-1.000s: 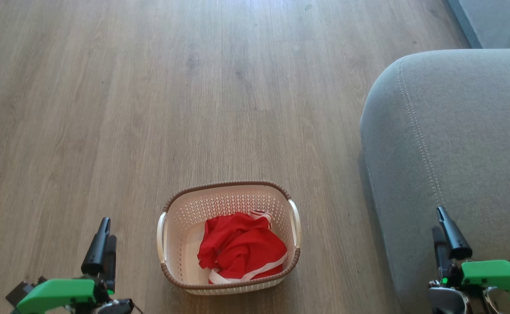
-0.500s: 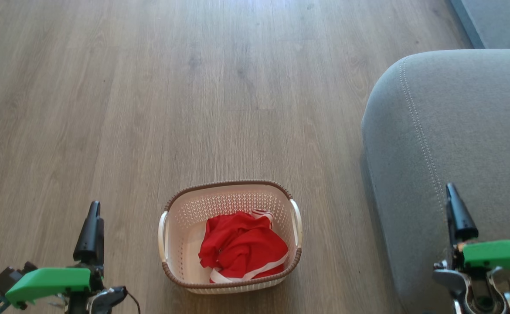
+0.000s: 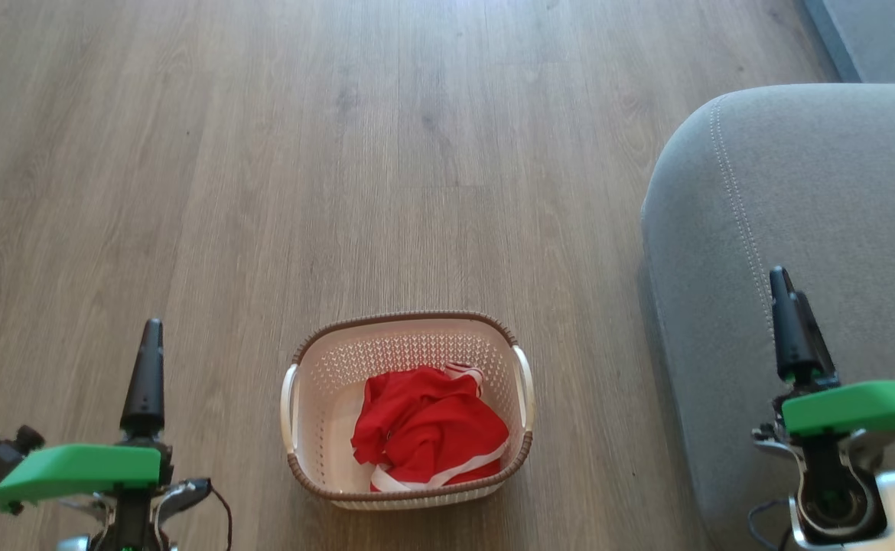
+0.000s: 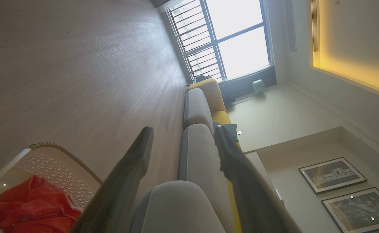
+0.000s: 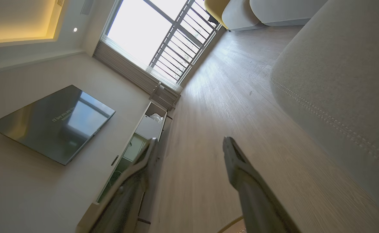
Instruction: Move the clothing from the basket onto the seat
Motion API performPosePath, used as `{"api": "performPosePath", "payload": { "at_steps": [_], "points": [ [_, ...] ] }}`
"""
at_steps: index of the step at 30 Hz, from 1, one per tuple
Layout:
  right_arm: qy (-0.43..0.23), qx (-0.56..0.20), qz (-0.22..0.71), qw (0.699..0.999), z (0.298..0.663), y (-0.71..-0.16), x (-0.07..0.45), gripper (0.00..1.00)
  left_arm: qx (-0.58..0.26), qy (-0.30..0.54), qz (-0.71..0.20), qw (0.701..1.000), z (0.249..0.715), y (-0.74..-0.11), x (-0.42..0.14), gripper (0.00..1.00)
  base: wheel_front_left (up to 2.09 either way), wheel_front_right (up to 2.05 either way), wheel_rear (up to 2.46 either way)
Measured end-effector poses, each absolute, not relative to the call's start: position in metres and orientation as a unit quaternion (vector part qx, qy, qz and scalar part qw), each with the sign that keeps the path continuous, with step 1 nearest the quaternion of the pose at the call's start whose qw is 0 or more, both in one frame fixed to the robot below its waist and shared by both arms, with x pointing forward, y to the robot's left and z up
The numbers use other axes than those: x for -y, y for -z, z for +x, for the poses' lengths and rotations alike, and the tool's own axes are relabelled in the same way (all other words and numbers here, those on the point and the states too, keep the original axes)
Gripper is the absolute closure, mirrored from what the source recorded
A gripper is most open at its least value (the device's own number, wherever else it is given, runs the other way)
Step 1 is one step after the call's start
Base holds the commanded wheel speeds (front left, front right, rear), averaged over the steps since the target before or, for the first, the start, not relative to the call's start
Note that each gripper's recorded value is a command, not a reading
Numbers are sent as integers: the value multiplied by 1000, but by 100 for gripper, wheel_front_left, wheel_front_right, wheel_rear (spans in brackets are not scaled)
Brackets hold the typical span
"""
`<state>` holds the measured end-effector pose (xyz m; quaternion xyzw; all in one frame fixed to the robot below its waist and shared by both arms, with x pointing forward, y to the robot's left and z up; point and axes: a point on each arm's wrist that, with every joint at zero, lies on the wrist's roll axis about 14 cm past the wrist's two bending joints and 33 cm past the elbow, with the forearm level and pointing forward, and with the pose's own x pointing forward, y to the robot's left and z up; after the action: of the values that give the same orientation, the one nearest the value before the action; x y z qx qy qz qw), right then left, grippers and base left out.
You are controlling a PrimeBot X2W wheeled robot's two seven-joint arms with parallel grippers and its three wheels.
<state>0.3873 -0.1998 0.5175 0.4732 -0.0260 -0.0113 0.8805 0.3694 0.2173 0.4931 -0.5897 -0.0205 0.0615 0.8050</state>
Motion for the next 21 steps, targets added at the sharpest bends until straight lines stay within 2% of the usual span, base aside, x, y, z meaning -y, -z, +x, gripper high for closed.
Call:
{"api": "performPosePath", "payload": {
  "at_steps": [6, 21],
  "points": [
    [-24, 55, 392, 918, 399, -546, 193, 0, 43, -61, -551, 831, 376, -513, -222, 0, 0, 0, 0],
    [-68, 104, 264, 957, 402, -581, 174, 0, 66, -31, -415, 907, 383, -554, -193, 0, 0, 0, 0]
  ]
}}
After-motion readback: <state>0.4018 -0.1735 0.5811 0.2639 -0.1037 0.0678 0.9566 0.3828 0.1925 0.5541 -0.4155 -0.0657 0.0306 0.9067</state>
